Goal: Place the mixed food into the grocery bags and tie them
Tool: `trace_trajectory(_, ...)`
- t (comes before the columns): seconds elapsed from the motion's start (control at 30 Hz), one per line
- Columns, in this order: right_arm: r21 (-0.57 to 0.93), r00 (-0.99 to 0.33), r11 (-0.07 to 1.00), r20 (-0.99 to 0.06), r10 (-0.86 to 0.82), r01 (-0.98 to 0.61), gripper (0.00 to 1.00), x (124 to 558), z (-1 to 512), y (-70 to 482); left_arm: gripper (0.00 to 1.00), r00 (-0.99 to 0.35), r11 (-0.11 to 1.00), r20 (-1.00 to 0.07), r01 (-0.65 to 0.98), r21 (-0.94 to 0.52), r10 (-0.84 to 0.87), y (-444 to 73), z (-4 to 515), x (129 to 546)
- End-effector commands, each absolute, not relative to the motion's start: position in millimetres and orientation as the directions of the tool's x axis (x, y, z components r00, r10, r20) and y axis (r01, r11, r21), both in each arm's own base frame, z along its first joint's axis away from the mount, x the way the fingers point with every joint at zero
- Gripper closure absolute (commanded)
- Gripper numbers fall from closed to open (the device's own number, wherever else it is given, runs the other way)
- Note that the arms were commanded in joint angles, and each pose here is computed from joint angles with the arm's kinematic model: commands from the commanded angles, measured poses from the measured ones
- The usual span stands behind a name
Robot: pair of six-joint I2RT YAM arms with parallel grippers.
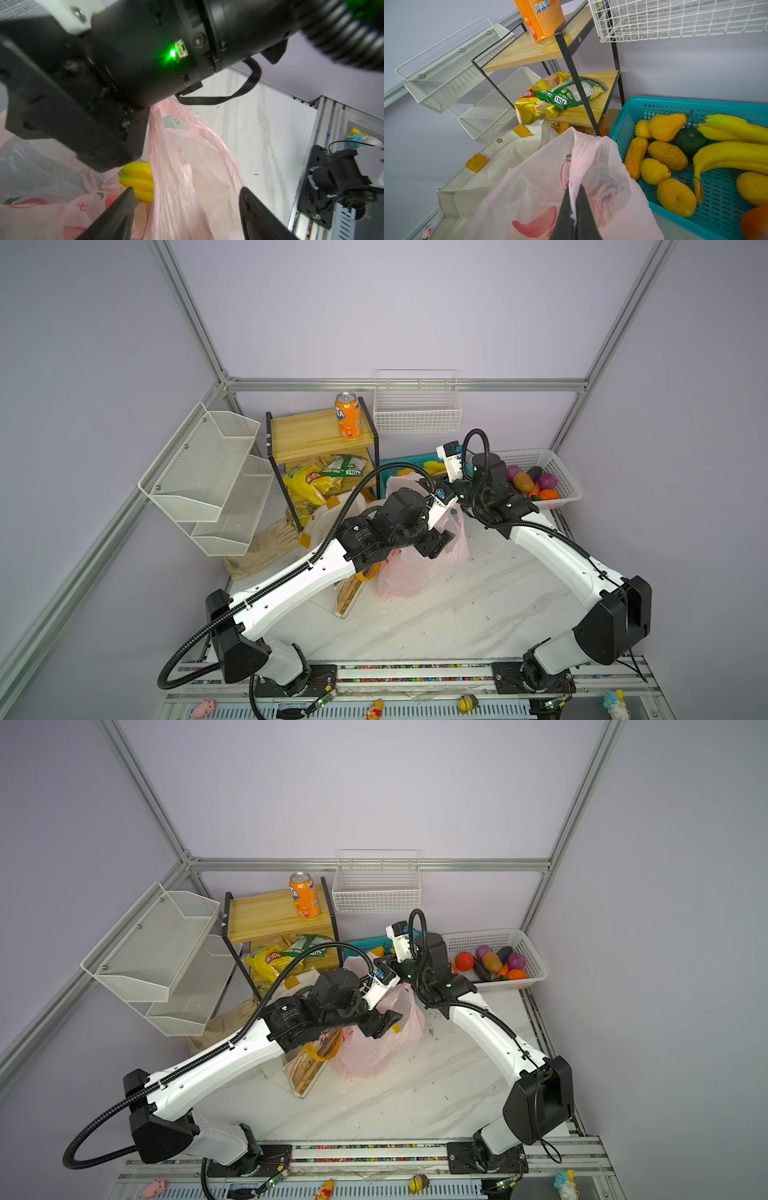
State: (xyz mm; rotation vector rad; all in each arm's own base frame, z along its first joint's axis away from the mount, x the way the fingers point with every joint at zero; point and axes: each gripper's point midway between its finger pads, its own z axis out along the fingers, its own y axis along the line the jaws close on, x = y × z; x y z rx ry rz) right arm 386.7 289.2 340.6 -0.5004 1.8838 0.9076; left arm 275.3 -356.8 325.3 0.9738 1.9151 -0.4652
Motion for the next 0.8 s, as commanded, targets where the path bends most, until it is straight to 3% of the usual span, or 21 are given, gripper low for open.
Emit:
trace_trajectory(0.0, 0.374, -0.455, 0.645, -0.889, 0.046, -0.666, 1.0, 390.3, 347.6, 288.9, 0.28, -0.149, 0.674, -0.9, 0.715, 0.187, 0.409, -358.4, 373.1, 294.3)
trace_trajectory(0.17, 0.369, -0.453, 0.654, -0.89, 0.045, -0.66, 1.0, 389.9, 347.9, 286.8, 0.44, -0.129, 0.709, -0.895, 0.661, 0.244, 0.428, -358.9, 369.8, 302.9)
trace_trajectory(0.37, 0.353, -0.447, 0.677, -0.894, 0.04, -0.646, 1.0, 390.5, 347.2, 281.5, 0.8, -0.094, 0.741, -0.926, 0.631, 0.229, 0.366, -345.4, 378.1, 299.1)
trace_trajectory(0.5, 0.341, -0.443, 0.704, -0.895, 0.042, -0.623, 1.0, 393.0, 346.2, 271.1, 0.97, -0.082, 0.768, -0.945, 0.607, 0.204, 0.316, -326.3, 386.1, 292.0)
trace_trajectory(0.77, 0.282, -0.36, 0.812, -0.928, 0.095, -0.512, 1.0, 383.6, 378.0, 209.1, 1.0, -0.118, 0.765, -0.986, 0.644, 0.012, 0.115, -299.5, 397.8, 292.2)
